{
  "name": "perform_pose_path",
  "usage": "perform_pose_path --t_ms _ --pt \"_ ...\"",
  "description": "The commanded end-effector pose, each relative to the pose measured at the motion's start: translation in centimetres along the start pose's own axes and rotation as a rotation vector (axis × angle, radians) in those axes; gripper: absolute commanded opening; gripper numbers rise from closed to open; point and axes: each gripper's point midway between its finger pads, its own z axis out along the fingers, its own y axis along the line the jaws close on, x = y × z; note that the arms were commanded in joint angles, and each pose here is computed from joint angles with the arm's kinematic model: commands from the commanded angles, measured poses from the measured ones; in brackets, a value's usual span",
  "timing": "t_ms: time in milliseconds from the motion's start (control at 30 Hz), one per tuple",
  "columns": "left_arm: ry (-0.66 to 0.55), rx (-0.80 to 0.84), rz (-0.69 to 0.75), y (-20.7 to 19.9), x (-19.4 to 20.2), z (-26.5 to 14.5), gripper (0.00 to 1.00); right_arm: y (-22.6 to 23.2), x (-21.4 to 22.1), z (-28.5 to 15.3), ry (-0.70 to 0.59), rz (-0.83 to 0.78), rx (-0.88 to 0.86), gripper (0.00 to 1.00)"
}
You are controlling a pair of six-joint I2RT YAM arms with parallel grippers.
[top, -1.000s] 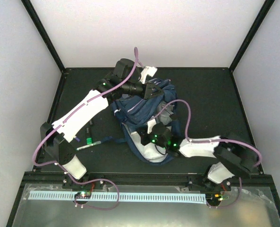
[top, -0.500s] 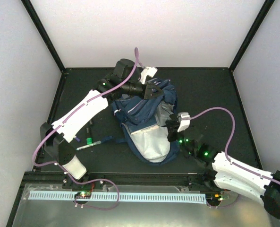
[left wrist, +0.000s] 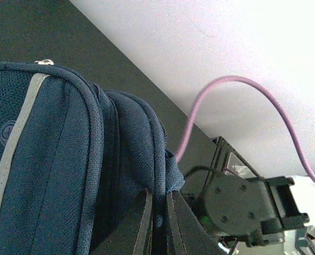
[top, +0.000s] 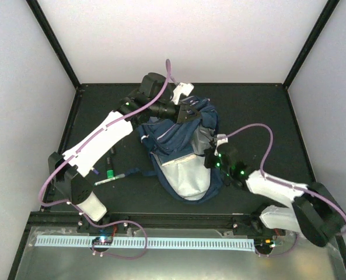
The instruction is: Pack the student bag
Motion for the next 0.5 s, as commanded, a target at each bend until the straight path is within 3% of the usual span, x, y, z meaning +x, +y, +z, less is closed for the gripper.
perform_pose_path --t_ms 0,233,467 --pt "-0.154 0.123 0.182 -6.6 -3.9 -4.2 0.02 -0.1 -5.7 2.4 -0.115 0.078 -0.003 0.02" --pt "-0.133 0.089 0.188 -5.9 -2.2 -4.5 0.02 1.9 -8.9 2.5 -0.120 0.011 -0.150 0.06" --pt "-0.133 0.027 0.203 -4.7 -1.2 -5.6 0.03 0.9 -6.3 -2.2 -0.087 -0.098 -0.137 0.18"
